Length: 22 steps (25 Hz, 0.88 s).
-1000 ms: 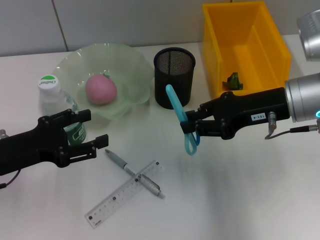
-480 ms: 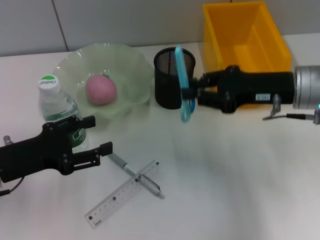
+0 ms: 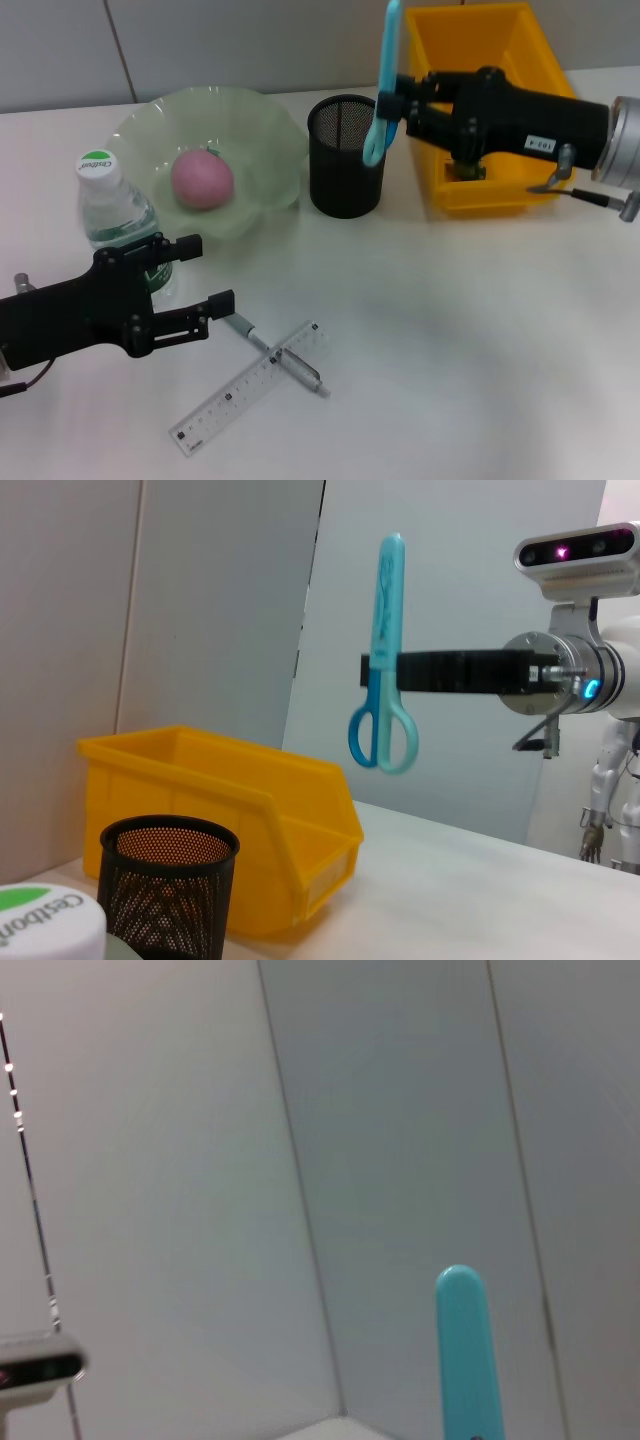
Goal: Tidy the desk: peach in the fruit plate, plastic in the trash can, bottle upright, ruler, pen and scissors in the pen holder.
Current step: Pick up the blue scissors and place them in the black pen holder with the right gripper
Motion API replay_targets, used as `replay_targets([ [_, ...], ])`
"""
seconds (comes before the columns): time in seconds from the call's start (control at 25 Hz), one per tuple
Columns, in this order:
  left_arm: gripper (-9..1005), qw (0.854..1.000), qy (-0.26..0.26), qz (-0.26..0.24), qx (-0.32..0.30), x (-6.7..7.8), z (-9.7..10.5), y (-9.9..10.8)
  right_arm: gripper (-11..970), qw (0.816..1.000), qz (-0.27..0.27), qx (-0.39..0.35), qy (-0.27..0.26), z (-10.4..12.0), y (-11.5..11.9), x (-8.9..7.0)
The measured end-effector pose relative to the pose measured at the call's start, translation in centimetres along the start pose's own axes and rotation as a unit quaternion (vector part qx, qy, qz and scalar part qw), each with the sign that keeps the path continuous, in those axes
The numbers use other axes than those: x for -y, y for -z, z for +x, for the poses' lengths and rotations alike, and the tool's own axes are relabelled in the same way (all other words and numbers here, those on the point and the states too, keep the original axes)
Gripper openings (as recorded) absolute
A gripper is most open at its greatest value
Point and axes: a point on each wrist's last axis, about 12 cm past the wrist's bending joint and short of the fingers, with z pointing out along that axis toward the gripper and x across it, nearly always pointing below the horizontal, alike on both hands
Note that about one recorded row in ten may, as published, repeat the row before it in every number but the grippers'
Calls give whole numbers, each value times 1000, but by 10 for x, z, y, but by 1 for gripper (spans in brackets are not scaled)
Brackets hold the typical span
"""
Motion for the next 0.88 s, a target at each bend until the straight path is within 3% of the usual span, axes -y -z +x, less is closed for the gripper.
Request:
replay_targets([
  [0.2,816,1000,7,-4,14,1,1,0,237,999,37,19,26,-5,-3,9],
  [0.52,814,1000,15,-5,20,1,0,1,237,986,89,27,136,-13,-6,21],
  [0.84,813,999,19,-7,26,0,-2,0,236,952,137,7,274,-23,1,31],
  [0.88,812,999,21,-8,26,-1,-2,-1,236,940,146,0,308,-25,2,34],
])
